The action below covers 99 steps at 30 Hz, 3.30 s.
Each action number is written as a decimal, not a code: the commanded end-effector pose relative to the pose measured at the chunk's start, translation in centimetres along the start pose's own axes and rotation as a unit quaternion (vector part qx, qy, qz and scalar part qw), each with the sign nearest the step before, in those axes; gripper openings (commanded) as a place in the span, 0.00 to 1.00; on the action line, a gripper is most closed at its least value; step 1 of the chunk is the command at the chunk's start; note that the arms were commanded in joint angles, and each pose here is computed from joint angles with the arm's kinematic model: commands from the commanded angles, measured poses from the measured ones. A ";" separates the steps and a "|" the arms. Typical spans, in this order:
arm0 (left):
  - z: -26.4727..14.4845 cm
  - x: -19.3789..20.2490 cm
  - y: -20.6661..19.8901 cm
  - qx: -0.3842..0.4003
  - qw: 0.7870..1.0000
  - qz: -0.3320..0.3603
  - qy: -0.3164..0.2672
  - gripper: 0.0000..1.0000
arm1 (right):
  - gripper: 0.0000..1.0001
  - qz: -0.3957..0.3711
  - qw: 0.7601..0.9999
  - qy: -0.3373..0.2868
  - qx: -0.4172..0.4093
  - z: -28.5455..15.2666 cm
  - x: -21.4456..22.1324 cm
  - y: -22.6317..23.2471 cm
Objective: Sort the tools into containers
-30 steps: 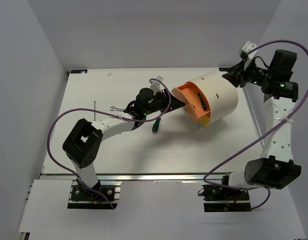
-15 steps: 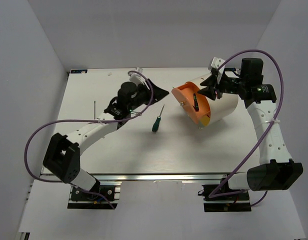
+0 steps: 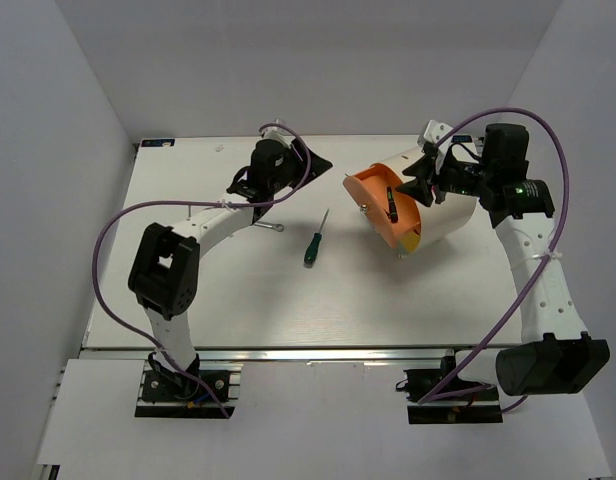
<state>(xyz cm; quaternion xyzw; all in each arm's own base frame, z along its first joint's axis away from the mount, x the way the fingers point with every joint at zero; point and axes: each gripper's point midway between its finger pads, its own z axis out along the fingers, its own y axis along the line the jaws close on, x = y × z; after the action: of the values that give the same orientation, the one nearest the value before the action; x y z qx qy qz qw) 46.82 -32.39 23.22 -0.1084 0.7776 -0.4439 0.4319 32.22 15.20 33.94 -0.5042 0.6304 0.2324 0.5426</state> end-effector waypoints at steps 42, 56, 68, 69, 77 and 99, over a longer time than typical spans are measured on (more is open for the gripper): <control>2.8 3.3 -5.7 0.108 0.989 -0.058 0.079 0.48 | 0.49 -0.015 0.999 0.005 0.031 -0.8 0.4 -0.3; 2.7 3.7 -5.9 0.114 0.988 -0.062 0.087 0.37 | 0.49 -0.014 0.999 0.004 0.034 -0.8 0.4 -0.7; 2.1 2.9 -7.4 0.135 0.986 -0.064 0.080 0.14 | 0.49 -0.009 0.999 0.011 0.038 -0.6 1.3 -0.9; 2.0 2.6 -7.8 0.139 0.985 -0.064 0.077 0.11 | 0.49 -0.008 0.999 0.011 0.037 -0.6 1.3 -0.9; 1.5 1.0 -10.1 0.164 0.983 -0.063 0.063 0.02 | 0.49 -0.010 0.999 0.011 0.041 -0.7 1.3 -0.9; 1.1 3.0 -15.1 0.209 0.971 -0.062 0.094 0.00 | 0.49 -0.009 0.999 0.011 0.048 -1.1 1.6 -1.0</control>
<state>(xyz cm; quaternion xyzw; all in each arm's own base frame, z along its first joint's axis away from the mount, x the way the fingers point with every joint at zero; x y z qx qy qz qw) 43.60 -42.95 30.71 -0.0400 0.7105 -0.6158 0.3381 32.98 13.54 31.99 -0.4842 0.6558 0.2048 0.5418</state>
